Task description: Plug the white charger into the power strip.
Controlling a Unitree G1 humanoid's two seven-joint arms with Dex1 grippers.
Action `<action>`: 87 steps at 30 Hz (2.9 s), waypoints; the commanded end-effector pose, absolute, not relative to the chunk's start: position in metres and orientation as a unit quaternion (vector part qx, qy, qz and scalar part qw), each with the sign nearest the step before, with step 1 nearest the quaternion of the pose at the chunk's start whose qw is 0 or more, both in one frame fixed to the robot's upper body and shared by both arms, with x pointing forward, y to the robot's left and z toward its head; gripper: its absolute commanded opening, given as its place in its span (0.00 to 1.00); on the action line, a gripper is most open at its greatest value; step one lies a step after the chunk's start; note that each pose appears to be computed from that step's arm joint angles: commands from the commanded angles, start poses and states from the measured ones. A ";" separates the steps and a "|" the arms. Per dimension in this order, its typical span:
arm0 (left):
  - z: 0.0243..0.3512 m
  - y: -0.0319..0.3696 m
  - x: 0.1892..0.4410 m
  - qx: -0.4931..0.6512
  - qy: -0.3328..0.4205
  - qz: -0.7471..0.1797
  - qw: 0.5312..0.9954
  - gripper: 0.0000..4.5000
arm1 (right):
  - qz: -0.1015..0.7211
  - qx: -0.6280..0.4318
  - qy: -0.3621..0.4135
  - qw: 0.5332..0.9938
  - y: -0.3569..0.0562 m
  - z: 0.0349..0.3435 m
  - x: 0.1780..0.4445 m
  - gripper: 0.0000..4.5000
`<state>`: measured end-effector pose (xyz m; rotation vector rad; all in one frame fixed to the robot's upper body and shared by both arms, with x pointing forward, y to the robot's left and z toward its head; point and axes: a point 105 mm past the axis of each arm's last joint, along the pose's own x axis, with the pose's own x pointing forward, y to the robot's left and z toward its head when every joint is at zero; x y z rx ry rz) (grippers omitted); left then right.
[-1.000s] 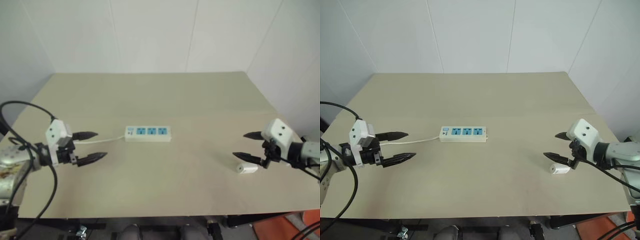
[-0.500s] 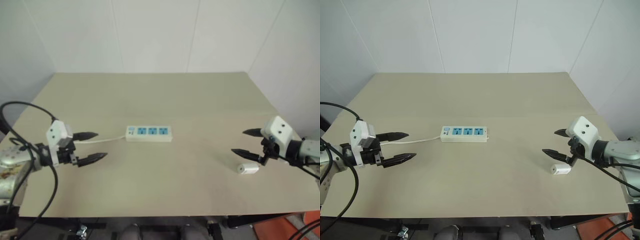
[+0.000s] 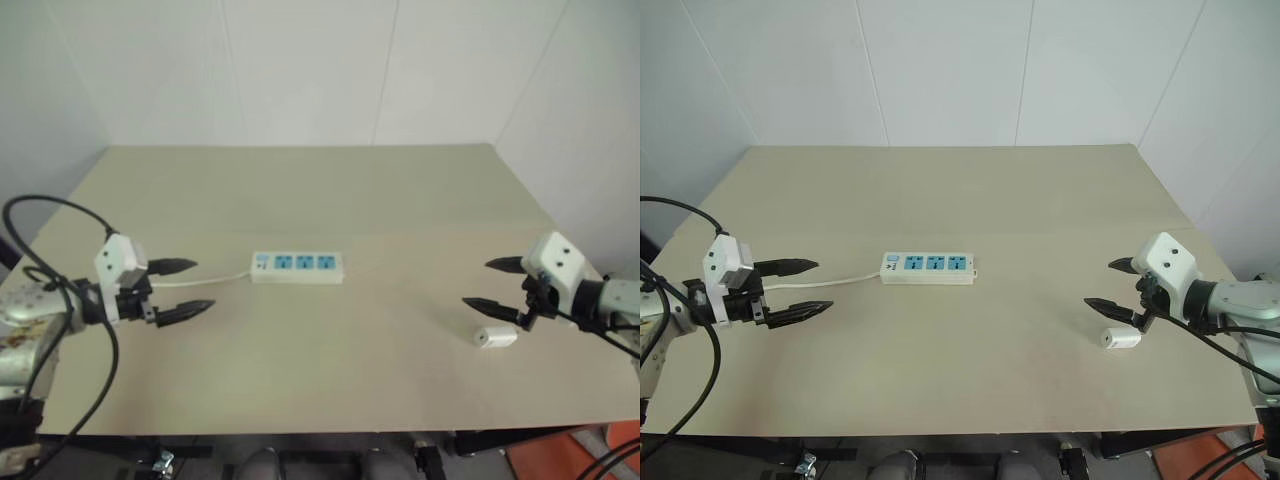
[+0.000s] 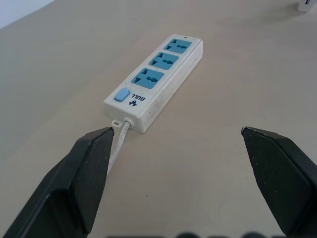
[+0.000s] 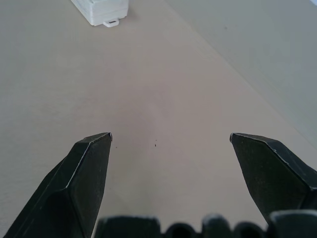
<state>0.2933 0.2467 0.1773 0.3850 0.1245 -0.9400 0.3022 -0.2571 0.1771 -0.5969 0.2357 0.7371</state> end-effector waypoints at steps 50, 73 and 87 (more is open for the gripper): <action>0.094 0.210 0.413 0.248 0.244 -0.388 0.853 0.91 | 0.354 -0.294 0.046 0.887 -0.237 0.206 0.295 1.00; 0.069 0.166 0.374 0.194 0.215 -0.552 0.782 0.00 | 0.344 -0.297 0.051 0.889 -0.241 0.205 0.289 1.00; 0.053 0.171 0.300 0.174 0.225 -0.613 0.737 0.00 | 0.354 -0.297 0.055 0.885 -0.238 0.203 0.291 1.00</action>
